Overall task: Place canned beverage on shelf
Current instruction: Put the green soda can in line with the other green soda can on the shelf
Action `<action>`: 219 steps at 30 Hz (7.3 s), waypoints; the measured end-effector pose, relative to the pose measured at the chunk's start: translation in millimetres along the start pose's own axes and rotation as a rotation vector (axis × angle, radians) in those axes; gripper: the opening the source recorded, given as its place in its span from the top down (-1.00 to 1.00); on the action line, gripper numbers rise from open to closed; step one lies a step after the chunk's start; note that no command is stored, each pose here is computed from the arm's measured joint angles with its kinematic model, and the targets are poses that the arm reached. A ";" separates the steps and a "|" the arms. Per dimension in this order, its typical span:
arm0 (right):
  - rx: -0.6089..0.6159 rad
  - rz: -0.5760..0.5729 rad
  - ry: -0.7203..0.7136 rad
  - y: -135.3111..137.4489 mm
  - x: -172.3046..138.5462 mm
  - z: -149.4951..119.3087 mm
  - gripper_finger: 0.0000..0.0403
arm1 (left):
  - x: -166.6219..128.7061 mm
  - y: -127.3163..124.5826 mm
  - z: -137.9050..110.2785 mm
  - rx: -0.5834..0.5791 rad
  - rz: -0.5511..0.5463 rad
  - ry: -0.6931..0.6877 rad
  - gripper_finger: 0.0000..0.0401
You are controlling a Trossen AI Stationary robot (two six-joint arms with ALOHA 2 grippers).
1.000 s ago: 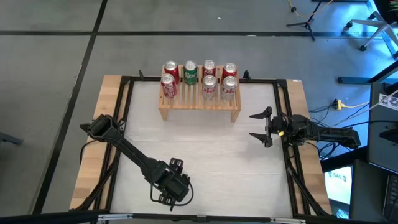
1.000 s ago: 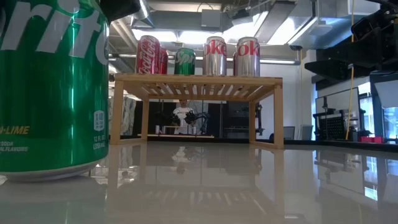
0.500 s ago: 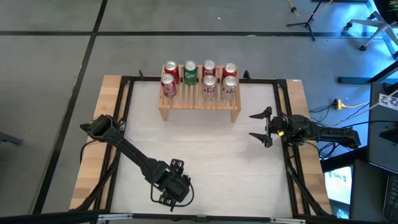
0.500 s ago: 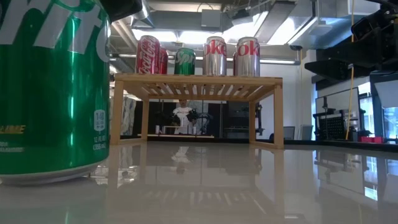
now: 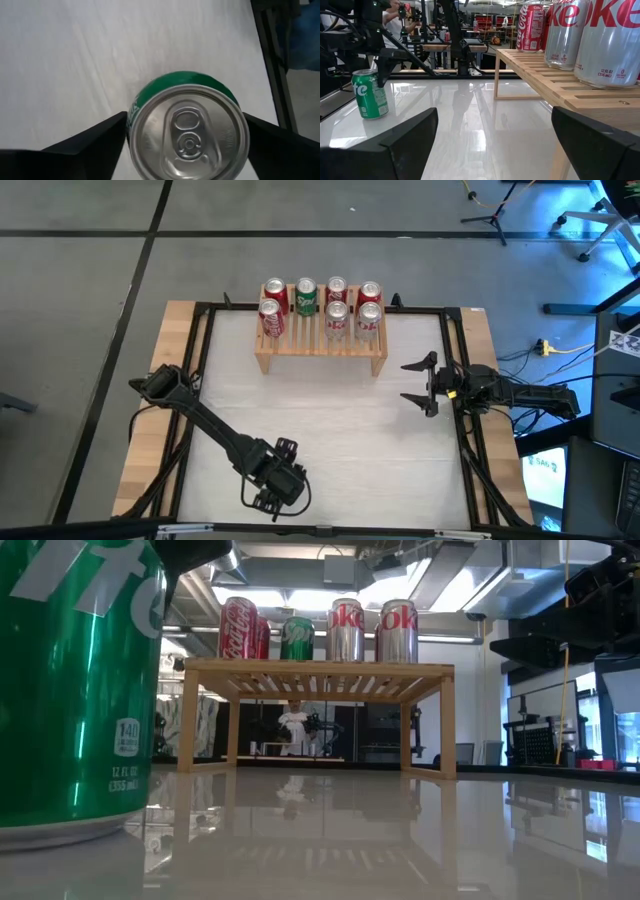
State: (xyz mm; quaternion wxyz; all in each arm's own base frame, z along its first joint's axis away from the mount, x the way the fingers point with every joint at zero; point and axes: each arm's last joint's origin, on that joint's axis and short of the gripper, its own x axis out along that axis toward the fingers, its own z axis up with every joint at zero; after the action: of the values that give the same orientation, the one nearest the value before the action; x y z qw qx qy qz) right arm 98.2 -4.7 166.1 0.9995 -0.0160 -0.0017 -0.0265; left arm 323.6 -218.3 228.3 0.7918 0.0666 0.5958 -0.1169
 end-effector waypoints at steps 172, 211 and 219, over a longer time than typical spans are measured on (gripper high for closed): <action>0.000 0.000 0.001 0.0 0.0 -0.2 -0.91 | -59.5 55.1 46.1 -0.505 0.006 -0.153 -0.44; 0.000 0.000 0.001 0.0 0.0 -0.2 -0.91 | -207.3 292.9 -4.6 -0.332 0.202 -0.139 -0.44; 0.000 0.000 0.001 0.0 0.0 -0.1 -0.91 | -215.6 331.1 -29.4 -0.375 0.242 -0.121 -0.44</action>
State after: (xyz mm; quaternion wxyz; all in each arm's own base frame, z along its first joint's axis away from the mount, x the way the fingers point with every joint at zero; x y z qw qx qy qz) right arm 98.2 -4.7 166.0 0.9995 -0.0160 -0.0014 -0.0267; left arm 327.2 130.9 415.6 0.8329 -0.0179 0.5461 0.0880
